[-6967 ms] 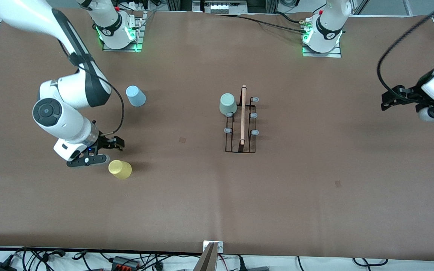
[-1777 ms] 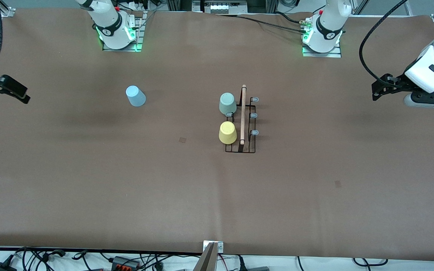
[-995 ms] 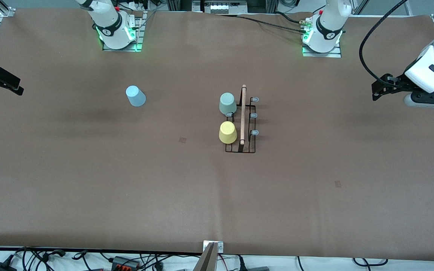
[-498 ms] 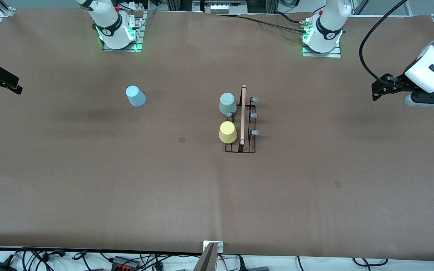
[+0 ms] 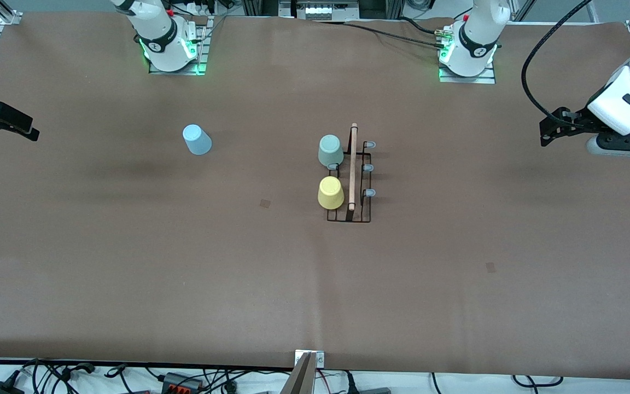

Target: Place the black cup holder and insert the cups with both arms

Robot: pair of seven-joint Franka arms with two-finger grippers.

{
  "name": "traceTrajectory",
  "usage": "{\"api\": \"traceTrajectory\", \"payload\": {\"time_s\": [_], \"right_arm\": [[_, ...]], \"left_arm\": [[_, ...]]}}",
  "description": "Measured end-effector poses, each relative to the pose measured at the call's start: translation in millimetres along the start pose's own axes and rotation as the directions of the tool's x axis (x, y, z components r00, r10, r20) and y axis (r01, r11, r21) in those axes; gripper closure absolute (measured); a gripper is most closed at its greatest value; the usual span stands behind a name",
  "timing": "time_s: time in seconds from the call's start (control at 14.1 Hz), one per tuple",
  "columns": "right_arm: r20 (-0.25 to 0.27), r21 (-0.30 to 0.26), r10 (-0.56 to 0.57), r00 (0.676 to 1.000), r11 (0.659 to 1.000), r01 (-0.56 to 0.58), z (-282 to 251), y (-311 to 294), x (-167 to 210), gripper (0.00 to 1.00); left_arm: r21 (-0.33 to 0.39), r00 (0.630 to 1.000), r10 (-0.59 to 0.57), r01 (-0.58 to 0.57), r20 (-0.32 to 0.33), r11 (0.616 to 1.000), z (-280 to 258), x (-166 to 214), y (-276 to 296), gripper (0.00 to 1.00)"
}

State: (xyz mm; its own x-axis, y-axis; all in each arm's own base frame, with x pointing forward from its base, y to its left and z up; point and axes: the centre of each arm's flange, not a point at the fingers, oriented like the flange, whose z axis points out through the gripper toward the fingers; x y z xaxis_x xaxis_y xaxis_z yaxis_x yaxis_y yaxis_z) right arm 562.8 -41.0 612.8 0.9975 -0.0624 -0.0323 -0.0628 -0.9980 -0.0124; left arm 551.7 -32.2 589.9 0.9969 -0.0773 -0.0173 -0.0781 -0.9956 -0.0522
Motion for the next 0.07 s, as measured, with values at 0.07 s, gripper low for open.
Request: {"api": "traceTrajectory", "payload": {"time_s": [0.07], "right_arm": [[0.000, 0.001, 0.001, 1.000, 1.000, -0.001, 0.1, 0.0, 0.0, 0.00]], "left_arm": [[0.000, 1.000, 0.000, 0.000, 0.000, 1.000, 0.0, 0.0, 0.0, 0.00]]}}
